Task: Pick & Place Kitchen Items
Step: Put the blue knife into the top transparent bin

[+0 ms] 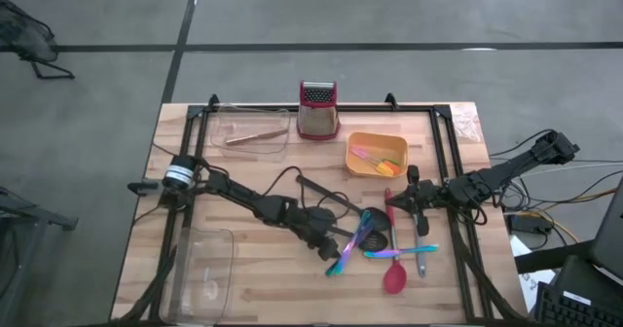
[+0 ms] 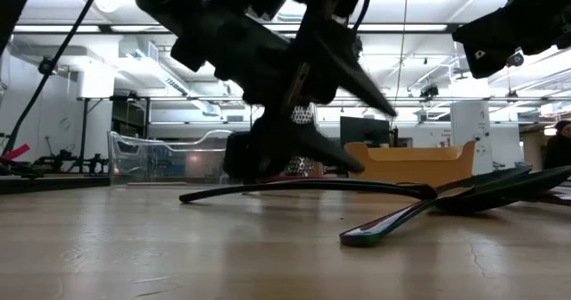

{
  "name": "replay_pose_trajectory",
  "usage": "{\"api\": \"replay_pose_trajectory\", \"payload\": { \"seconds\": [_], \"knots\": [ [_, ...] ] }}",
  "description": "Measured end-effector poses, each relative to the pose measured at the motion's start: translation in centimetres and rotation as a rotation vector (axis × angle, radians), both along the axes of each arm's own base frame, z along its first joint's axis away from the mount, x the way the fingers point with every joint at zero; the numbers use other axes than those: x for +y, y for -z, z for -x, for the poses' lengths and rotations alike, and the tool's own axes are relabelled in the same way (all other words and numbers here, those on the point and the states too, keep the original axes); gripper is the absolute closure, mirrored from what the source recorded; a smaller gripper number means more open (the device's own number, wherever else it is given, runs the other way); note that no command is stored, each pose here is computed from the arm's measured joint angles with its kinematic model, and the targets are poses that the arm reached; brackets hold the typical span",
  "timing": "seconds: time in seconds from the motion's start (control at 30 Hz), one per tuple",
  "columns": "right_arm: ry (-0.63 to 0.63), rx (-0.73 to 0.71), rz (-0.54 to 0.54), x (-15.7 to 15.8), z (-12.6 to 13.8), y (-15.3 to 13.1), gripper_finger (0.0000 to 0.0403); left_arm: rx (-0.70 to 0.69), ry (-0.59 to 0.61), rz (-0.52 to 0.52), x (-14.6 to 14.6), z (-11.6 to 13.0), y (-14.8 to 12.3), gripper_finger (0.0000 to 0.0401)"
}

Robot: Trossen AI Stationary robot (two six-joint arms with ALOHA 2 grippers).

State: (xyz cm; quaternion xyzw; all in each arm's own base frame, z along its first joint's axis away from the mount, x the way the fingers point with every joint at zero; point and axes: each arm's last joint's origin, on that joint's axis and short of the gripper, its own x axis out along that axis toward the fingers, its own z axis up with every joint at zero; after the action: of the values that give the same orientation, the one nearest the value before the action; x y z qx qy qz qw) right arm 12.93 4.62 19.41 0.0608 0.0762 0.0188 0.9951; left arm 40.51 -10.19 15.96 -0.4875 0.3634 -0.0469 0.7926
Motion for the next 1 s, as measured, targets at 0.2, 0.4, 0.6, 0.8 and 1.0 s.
{"api": "replay_pose_trajectory", "payload": {
  "seconds": [0.2,0.4,0.6,0.8,1.0],
  "knots": [
    [0.000,0.000,0.003,0.0,0.0,0.0,0.0394,-0.001,-0.010,-0.011,0.0,0.0,0.2,0.0183],
    [-0.001,-0.003,0.004,0.0,0.0,0.0,0.0394,-0.005,-0.020,-0.029,-0.4,-0.4,1.4,0.0183],
    [-0.001,-0.002,0.006,0.0,0.0,0.0,0.0394,-0.021,-0.046,-0.030,-0.5,-0.5,1.4,0.0183],
    [-0.001,-0.003,0.006,0.0,0.0,0.0,0.0394,-0.023,-0.074,-0.038,-0.6,-0.6,1.3,0.0183],
    [0.000,-0.002,0.006,0.0,-0.1,0.0,0.0394,-0.083,0.002,-0.058,-0.8,-0.7,-0.3,0.0183]
  ]
}}
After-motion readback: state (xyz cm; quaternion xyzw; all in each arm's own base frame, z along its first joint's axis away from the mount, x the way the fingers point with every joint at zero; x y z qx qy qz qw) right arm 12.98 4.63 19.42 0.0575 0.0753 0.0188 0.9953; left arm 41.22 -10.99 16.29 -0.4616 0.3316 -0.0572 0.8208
